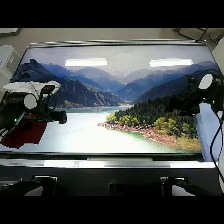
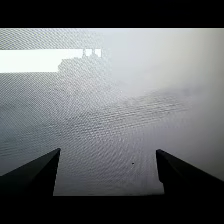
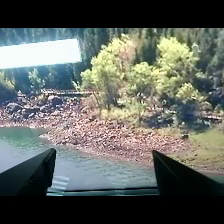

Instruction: Fold the clothes and pants, and hang the long-sleeved shirts on hangers.

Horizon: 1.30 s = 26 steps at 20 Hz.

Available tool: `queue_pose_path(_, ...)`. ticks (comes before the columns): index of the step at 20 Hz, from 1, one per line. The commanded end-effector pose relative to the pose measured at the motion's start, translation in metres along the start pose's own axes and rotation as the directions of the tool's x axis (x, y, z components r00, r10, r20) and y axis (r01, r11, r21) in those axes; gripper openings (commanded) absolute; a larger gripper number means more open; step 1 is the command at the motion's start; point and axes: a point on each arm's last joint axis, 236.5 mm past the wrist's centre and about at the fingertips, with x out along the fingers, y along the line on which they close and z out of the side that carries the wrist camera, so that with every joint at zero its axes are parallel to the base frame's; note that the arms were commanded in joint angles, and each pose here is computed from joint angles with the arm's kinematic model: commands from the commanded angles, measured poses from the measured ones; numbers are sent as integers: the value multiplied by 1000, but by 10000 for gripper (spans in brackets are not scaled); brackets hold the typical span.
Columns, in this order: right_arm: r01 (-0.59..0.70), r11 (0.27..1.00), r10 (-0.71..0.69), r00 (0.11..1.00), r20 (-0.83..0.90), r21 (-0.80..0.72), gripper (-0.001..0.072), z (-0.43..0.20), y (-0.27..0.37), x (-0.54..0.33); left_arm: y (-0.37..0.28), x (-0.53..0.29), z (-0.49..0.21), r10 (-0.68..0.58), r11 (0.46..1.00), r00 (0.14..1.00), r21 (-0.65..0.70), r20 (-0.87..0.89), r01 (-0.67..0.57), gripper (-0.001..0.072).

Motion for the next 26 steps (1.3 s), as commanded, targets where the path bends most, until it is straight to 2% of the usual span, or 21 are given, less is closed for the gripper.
queue_pose_path(1,1,1000,-1,1000,-1,0,688,0,0,0,0,0,0,0,1000,1000,1,0,0,707)
queue_pose_path(15,-11,1000,11,1000,-1,2,688,0,3,0,-3,1,0,-9,1000,1000,-1,-1,9,707)
queue_pose_path(25,-18,1000,18,990,141,0,687,33,5,-2,-5,3,2,-17,1000,1000,-4,1,17,708)
queue_pose_path(26,-19,1000,18,989,148,0,687,35,5,-2,9,1,11,36,999,999,12,35,-36,710)
